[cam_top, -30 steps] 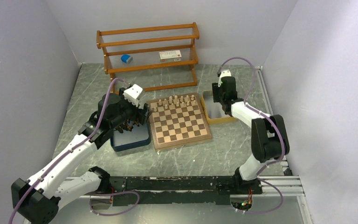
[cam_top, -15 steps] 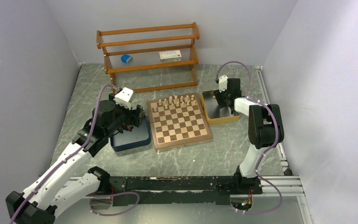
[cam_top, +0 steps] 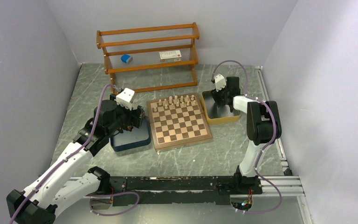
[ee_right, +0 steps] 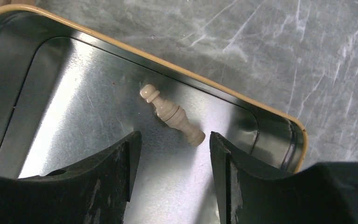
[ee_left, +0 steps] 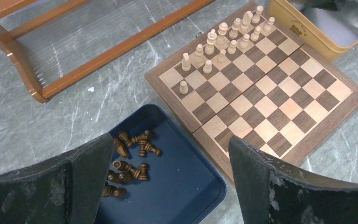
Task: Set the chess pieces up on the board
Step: Pick up the chess piece from the storage box.
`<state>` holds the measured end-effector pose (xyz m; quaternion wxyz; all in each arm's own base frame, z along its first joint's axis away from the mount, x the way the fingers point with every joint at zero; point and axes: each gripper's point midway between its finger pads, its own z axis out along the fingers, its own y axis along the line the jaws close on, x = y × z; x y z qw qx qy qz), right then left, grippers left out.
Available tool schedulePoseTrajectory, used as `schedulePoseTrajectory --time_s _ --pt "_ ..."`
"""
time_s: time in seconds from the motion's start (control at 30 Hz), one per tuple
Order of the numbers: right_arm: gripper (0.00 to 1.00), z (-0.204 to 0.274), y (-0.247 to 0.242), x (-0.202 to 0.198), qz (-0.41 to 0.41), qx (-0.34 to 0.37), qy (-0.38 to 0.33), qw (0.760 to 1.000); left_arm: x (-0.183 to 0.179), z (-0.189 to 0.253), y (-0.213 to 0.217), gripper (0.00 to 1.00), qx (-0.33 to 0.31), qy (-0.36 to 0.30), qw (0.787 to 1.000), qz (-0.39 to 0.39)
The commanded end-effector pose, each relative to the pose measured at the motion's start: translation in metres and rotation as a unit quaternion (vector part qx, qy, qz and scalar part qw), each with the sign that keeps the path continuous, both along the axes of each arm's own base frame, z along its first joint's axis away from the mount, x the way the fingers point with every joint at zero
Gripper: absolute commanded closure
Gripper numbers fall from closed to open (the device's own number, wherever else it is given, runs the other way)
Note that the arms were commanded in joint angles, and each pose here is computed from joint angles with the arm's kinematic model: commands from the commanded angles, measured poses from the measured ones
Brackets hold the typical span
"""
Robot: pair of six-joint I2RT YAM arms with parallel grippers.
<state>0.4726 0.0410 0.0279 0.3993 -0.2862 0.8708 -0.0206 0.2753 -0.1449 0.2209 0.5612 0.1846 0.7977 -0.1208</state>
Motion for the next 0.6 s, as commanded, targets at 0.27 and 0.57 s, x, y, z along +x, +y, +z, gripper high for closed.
schedulePoseTrajectory --time_s 0.27,0.57 --pt "0.49 -0.024 0.015 -0.016 0.070 0.037 0.081 0.994 -0.001 0.007 -0.006 0.03 -0.011 -0.002 1.000 -0.015" --pt "0.61 -0.029 0.010 -0.025 0.053 0.032 0.114 0.991 -0.001 0.010 -0.004 0.03 -0.011 -0.007 1.000 -0.010"
